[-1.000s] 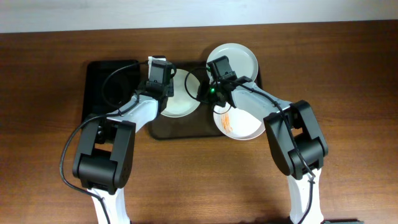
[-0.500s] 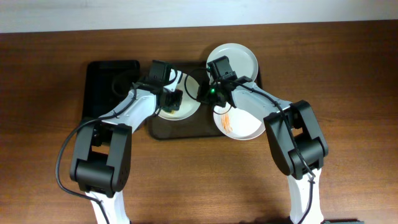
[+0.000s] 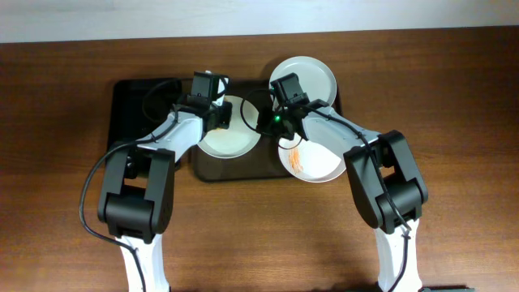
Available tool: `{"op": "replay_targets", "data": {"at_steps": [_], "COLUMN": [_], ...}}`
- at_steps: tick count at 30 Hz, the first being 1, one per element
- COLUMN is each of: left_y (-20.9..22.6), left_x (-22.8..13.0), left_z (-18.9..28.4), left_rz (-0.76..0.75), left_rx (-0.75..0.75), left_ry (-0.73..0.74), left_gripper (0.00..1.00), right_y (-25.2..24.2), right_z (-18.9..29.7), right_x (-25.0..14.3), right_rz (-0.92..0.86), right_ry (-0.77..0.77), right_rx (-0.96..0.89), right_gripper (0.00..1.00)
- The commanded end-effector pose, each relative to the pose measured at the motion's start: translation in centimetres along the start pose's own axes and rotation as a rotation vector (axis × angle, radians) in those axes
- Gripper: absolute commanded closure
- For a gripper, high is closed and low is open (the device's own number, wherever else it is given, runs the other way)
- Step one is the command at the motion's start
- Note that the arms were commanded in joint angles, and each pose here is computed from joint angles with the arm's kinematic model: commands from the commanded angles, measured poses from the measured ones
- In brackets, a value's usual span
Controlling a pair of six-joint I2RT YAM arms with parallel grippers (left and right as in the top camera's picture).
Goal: Clean dirty plates on tray and stack at the side
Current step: 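Scrub the plate surface with the sponge while right gripper holds plate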
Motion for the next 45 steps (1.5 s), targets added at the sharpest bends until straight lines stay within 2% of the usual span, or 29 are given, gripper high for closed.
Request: {"op": "replay_targets", "data": {"at_steps": [1,4,6,12,17,21,24,30,33,36,40,42,44,45], "left_y": [1.3,1.3,-0.5,-5.7,-6.4,-5.9,-4.5,-0.4,1.8,2.8,5.1,4.5,2.7,1.1], "left_x": [-4.7,-7.7,-9.3,-9.2,-8.1,-6.4,-5.1,-2.7,-3.0,-3.5,-5.8,-6.8,-8.0,-8.6], "left_z": [-1.0,-0.3,0.4,2.1,2.0,1.2,0.3,-1.1,-1.2,-1.2,-0.5,-0.3,-0.2,0.0], "left_rz": [0.035,0.102,0.134,0.111,0.108,0.088,0.063,0.06,0.083,0.079,0.15,0.148,0.144,0.121], "left_rx": [0.031,0.008,-0.119,-0.455,-0.502,-0.474,-0.392,-0.142,-0.007,0.059,0.223,0.193,0.089,-0.011], "left_ry": [0.169,0.297,0.367,0.361,0.313,0.231,0.167,0.074,0.088,0.111,0.208,0.253,0.306,0.335], "left_gripper": [0.99,0.99,0.99,0.99,0.99,0.99,0.99,0.99,0.99,0.99,0.99,0.99,0.99,0.99], "right_y": [-0.4,-0.4,-0.4,-0.3,-0.1,0.1,0.4,0.7,0.4,0.3,0.1,0.0,-0.3,-0.5], "right_z": [-0.5,-0.5,-0.5,-0.5,-0.4,-0.5,-0.7,-0.9,-0.9,-0.9,-0.9,-0.9,-0.9,-0.9], "right_x": [-0.1,-0.1,-0.1,-0.1,-0.3,-0.6,-1.1,-1.6,-1.7,-1.7,-1.9,-2.0,-2.2,-2.4], "right_rz": [-0.003,-0.003,-0.003,-0.003,-0.002,0.0,0.009,0.022,0.019,0.018,0.013,0.011,0.005,0.0], "right_ry": [0.017,0.017,0.017,0.02,0.032,0.042,0.048,0.052,0.05,0.048,0.055,0.06,0.071,0.079], "right_rx": [0.001,0.001,0.002,0.005,0.02,0.022,0.023,0.018,0.004,-0.005,-0.012,-0.017,-0.029,-0.038], "right_gripper": [0.96,0.96,0.96,0.96,0.96,0.96,0.96,0.96,0.96,0.96,0.96,0.96,0.96,0.96]}}
Point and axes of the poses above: each gripper's point midway between its finger pads, its own z axis back along the fingers, its own y axis along the line the jaws close on, x = y × z, the point moved 1 cm from there along z, back along the fingers, and after that the axes turned 9 degrees about -z, right-handed, at the moved point
